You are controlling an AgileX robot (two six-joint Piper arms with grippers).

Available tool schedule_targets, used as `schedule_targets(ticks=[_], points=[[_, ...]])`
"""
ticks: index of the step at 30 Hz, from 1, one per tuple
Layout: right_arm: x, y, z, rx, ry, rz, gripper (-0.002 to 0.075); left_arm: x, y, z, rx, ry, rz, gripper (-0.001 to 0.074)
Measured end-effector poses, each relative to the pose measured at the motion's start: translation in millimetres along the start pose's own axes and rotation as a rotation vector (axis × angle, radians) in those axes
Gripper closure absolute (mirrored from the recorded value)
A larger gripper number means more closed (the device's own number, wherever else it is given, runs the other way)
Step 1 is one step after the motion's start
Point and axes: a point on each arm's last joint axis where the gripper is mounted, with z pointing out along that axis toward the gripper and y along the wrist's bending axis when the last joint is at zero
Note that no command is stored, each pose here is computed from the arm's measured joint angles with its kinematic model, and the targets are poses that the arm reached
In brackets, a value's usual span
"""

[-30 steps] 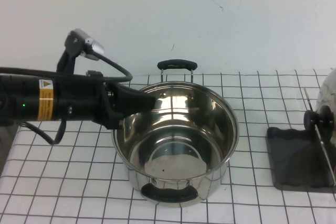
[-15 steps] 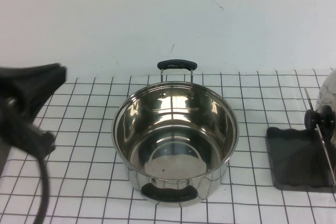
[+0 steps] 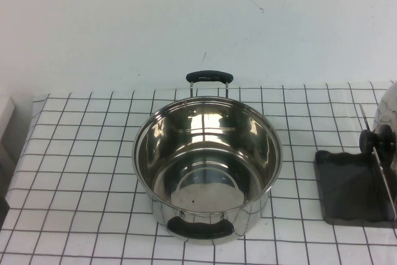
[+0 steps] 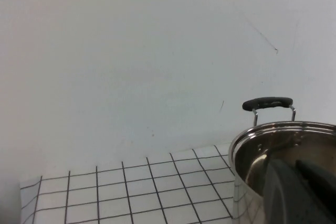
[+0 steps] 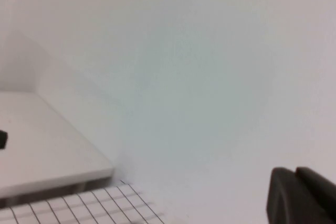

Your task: Put pot lid on rack

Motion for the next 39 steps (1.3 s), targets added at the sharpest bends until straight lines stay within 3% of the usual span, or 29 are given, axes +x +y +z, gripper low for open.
schedule_targets(ticks=[8, 22, 30, 33, 39], points=[[3.0, 36.7, -24.5, 0.07, 0.139, -0.231, 0.0727, 9.9, 10.6, -3.7, -0.112, -0.025, -0.016, 0.0736], [85.8, 25.0, -18.7, 0.134, 0.215, -0.031, 0.0727, 12.7, 0.6, -3.1, -0.002, 0.007, -0.019, 0.0736], [100.9, 37.6, -18.5, 0.006, 0.266, 0.045, 0.0727, 14.9, -7.1, -3.5, 0.082, 0.033, -0.019, 0.0736], [106.4, 29.1, -19.9, 0.101, 0.305, 0.04, 0.0727, 15.4, -8.7, -3.6, 0.099, 0.038, -0.019, 0.0736], [104.2, 6.3, -24.5, 0.339, 0.307, -0.113, 0.0727, 16.4, -12.0, -4.1, 0.136, 0.049, -0.018, 0.0736]])
